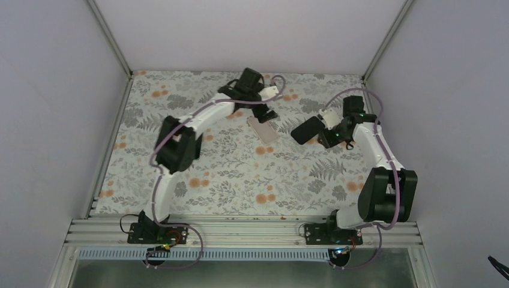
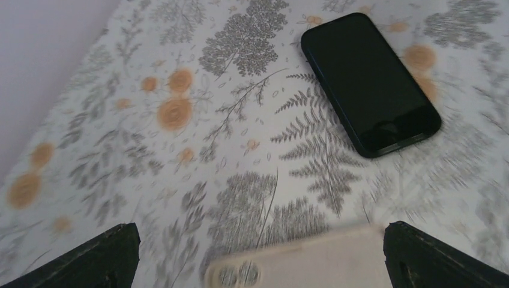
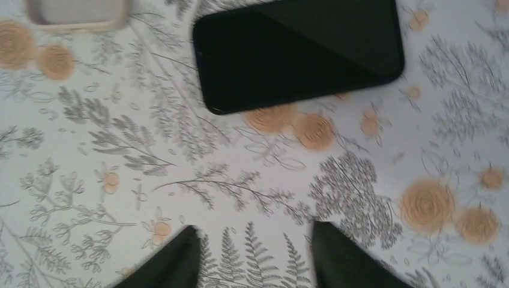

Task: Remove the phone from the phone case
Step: Adjust the phone at the center of the board.

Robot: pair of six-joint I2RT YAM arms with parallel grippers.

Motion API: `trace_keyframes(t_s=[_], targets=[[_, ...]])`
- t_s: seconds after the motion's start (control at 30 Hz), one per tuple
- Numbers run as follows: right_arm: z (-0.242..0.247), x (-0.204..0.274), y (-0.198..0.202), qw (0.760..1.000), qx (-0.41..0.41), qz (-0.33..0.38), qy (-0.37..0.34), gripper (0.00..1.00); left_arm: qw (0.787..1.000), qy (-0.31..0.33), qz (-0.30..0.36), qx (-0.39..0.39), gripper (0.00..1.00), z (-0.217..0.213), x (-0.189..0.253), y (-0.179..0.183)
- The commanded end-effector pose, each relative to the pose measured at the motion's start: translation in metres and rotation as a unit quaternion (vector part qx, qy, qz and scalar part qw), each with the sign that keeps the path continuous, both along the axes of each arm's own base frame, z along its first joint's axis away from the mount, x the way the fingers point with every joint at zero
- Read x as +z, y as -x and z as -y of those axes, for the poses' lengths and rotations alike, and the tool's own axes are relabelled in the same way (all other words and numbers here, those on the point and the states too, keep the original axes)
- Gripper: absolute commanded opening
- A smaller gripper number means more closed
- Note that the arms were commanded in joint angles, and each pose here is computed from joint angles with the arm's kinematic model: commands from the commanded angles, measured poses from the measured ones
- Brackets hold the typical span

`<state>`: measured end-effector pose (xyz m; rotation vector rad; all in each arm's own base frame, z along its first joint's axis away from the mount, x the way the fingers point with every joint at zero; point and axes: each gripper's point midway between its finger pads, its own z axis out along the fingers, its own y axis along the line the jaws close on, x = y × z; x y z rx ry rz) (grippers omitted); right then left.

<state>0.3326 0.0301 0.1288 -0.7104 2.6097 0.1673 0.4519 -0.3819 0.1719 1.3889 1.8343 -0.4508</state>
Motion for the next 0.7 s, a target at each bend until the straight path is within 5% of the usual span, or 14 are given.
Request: trace_keyframes(t_s=[0.0,0.03,0.07,0.43,0.67], targets=[[0.023,-0.013,-0.01,1.0,-0.022,0.014,-0.007,0.26,0.999,0.007,-0.019,0.04,1.0,0.05,-0.021,-0.018],[0.028,-0.02,-0.011,1.0,-0.026,0.007,-0.008,0.09,0.999,0.003,-0.017,0.05,1.0,0.058,-0.027,-0.025],[0.032,-0.026,-0.012,1.0,-0.029,0.0,-0.009,0.04,0.998,-0.002,-0.014,0.068,1.0,0.064,-0.035,-0.035],[0.049,-0.079,-0.031,0.997,-0.058,-0.05,-0.032,0.03,0.987,0.001,0.045,0.152,1.0,0.093,-0.077,-0.079],[0.06,-0.081,-0.047,0.995,-0.075,-0.053,-0.043,0.03,0.991,-0.023,0.018,0.129,1.0,0.095,-0.118,-0.071]])
